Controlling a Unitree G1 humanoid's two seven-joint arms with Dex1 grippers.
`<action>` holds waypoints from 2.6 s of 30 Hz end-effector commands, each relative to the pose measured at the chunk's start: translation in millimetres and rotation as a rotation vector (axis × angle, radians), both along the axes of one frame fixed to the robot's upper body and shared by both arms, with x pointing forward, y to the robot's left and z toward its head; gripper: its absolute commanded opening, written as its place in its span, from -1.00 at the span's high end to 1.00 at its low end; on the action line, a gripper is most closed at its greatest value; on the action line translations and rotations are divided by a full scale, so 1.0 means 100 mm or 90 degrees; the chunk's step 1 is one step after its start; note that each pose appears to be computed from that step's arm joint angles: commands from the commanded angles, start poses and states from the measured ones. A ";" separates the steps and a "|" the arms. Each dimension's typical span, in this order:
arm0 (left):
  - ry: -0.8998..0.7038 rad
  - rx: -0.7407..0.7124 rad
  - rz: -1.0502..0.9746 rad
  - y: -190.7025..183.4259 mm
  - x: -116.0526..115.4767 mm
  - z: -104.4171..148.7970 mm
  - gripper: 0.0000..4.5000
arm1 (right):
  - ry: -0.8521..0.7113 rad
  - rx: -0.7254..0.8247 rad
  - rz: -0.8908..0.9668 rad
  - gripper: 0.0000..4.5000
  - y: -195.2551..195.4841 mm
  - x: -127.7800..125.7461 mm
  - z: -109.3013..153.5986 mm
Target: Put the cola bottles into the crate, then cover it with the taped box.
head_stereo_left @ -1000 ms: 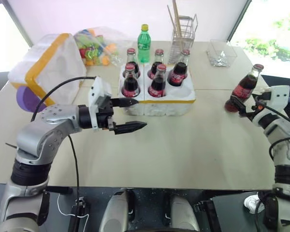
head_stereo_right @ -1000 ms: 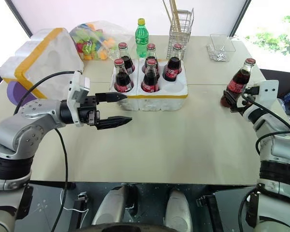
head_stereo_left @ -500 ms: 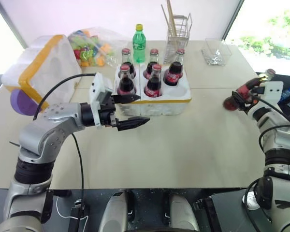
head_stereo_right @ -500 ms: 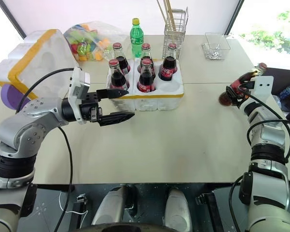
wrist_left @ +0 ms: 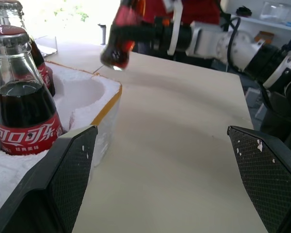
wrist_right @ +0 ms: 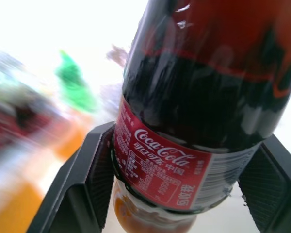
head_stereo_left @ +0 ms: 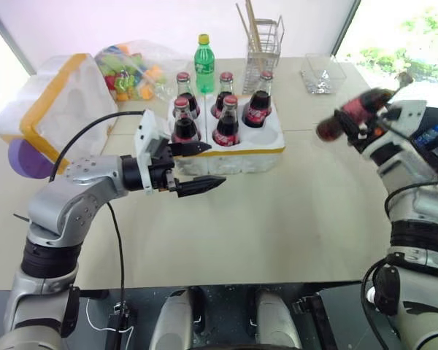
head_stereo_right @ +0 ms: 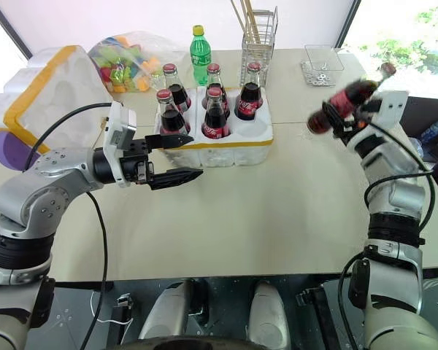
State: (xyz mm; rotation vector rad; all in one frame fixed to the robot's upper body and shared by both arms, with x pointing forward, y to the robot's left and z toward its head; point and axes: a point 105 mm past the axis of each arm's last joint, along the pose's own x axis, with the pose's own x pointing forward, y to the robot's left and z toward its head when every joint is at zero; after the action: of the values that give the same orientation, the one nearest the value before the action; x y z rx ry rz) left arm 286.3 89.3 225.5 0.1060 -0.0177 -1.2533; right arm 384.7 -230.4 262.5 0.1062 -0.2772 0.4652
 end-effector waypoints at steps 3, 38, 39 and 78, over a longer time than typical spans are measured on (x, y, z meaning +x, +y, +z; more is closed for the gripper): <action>-0.036 -0.005 0.012 0.02 -0.01 0.09 -1.00 | -0.048 -0.080 0.125 -0.27 0.56 -0.15 0.33; -0.069 0.025 0.125 0.37 0.07 0.14 -1.00 | 0.064 -0.276 0.175 -0.96 0.86 0.02 -0.18; -0.071 0.029 0.141 0.43 0.06 0.17 -1.00 | 0.056 -0.280 0.176 -0.96 0.84 -0.02 -0.14; 0.220 0.309 0.816 2.95 0.48 0.19 -1.00 | -0.070 -0.282 0.365 -0.96 0.63 -1.09 0.73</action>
State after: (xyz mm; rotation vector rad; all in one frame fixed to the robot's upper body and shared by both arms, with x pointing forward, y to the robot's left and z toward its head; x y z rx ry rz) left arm 335.6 374.2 232.0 0.2428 0.5966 -0.0003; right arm 284.3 -168.0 323.9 -0.2604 -0.1813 1.0936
